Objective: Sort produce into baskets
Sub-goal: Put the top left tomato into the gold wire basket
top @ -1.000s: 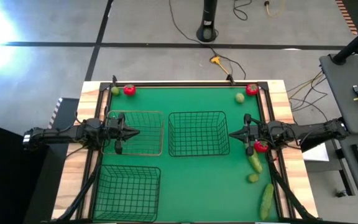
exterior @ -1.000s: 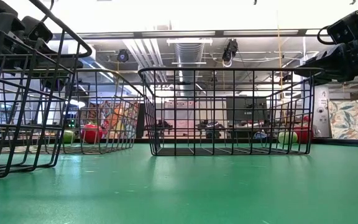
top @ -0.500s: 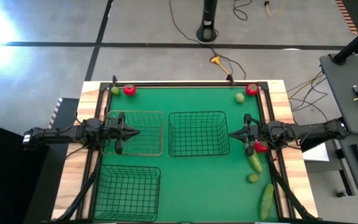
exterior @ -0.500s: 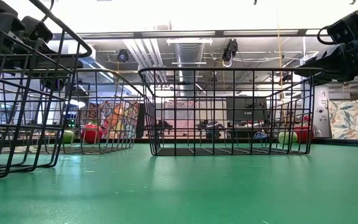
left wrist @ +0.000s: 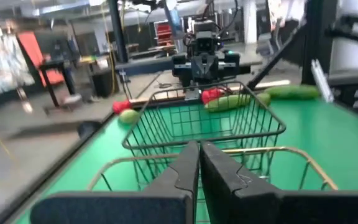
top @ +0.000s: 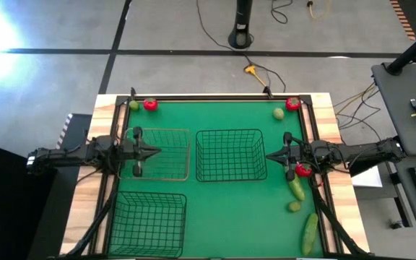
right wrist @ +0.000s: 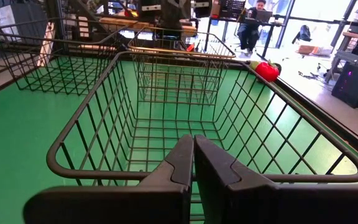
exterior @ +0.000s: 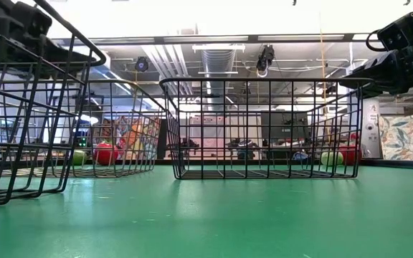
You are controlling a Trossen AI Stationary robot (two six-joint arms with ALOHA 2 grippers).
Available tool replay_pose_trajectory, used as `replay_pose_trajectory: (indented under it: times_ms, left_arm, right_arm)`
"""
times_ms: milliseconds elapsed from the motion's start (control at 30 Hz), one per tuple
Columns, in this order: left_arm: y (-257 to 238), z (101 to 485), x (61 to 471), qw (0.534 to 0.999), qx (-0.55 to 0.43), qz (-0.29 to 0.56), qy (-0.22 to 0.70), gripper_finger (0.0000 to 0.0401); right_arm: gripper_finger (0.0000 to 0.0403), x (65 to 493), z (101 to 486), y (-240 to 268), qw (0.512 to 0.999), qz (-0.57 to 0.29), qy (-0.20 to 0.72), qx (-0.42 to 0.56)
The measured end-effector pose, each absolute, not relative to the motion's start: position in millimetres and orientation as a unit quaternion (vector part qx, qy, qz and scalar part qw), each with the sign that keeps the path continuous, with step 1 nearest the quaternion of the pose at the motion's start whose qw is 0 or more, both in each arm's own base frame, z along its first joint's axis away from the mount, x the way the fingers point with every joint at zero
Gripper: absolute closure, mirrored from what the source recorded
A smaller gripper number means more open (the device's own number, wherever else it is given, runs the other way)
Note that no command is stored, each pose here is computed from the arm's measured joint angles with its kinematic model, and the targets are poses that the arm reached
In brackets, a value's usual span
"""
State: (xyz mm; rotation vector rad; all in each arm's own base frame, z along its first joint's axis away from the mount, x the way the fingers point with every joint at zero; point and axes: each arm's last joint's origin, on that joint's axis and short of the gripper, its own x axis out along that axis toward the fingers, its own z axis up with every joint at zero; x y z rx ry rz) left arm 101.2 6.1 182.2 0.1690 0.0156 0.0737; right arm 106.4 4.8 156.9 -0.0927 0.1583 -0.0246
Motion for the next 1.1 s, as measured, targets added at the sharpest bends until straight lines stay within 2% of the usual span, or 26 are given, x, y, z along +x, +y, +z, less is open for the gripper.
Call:
replay_pose_trajectory:
  times_ms: [200, 333, 500, 600, 733, 800, 967, 1100]
  left_arm:
    - [6.0, 197.9, 99.3, 0.995, 0.083, 0.04, -0.032, 0.0401]
    - [5.8, 214.2, 96.8, 0.992, -0.031, 0.032, -0.121, 0.0401]
    - [5.3, 235.1, 88.8, 0.97, -0.045, 0.023, -0.236, 0.0401]
    - [5.2, 240.8, 85.7, 0.962, -0.043, 0.021, -0.268, 0.0401]
    - [6.5, 238.9, 88.5, 0.965, -0.036, 0.045, -0.255, 0.0401]
    - [11.9, 240.0, 92.4, 0.961, -0.072, 0.128, -0.234, 0.0401]
    - [26.5, 269.5, 107.3, 0.934, -0.12, 0.319, -0.104, 0.0401]
    - [43.0, 300.1, 127.9, 0.908, -0.105, 0.405, -0.001, 0.0401]
  right_arm:
    - [0.0394, 106.4, 156.8, 4.8, 0.996, -0.012, 0.079, -0.046]
    - [0.0394, 106.4, 156.9, 4.8, 0.996, -0.012, 0.079, -0.046]
    - [0.0394, 106.4, 156.9, 4.8, 0.996, -0.013, 0.078, -0.046]
    - [0.0394, 106.5, 157.3, 4.9, 0.996, -0.013, 0.075, -0.046]
    - [0.0394, 106.7, 157.7, 4.8, 0.996, -0.014, 0.071, -0.046]
    - [0.0394, 106.7, 157.9, 4.8, 0.996, -0.014, 0.07, -0.046]
    - [0.0394, 106.7, 158.0, 4.8, 0.996, -0.014, 0.069, -0.046]
    - [0.0394, 106.8, 158.1, 4.8, 0.997, -0.014, 0.069, -0.045]
